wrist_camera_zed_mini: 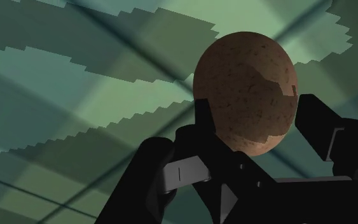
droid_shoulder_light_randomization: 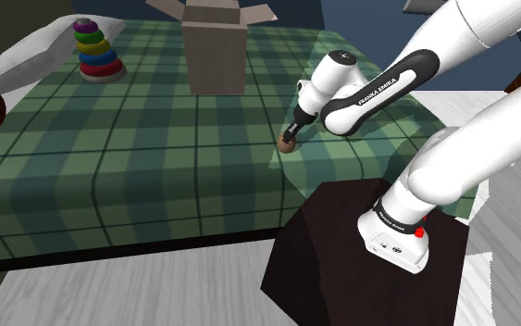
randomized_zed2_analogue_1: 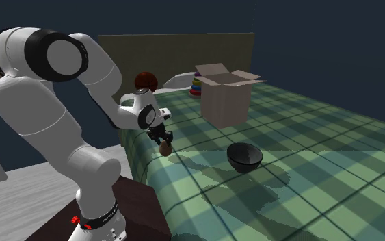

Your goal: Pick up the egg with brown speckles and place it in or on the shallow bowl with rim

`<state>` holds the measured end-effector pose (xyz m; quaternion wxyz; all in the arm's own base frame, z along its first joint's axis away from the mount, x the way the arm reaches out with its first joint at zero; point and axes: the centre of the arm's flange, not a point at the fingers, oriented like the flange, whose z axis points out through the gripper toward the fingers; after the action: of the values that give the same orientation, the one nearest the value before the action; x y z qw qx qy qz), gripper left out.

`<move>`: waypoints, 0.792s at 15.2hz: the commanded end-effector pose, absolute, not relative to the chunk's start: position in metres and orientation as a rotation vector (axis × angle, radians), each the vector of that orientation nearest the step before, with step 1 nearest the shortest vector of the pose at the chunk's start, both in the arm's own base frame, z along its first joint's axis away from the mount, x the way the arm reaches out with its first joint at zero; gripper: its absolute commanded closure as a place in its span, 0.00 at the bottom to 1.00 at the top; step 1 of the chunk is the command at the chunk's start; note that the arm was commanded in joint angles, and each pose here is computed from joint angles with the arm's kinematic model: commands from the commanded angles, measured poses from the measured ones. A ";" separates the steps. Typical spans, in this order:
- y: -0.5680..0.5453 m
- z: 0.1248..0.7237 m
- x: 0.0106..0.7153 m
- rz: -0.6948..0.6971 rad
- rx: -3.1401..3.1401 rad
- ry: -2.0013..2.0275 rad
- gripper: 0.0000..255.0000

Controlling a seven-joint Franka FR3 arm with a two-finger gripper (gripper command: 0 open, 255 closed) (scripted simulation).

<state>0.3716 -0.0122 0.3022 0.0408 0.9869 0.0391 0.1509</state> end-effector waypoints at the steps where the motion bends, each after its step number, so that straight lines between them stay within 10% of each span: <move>1: -0.012 0.302 0.371 0.460 3.023 0.120 1.00; 12: -0.012 0.323 0.371 0.460 3.023 0.120 1.00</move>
<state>0.3714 -0.0126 0.3178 0.0409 0.9870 0.0391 0.1505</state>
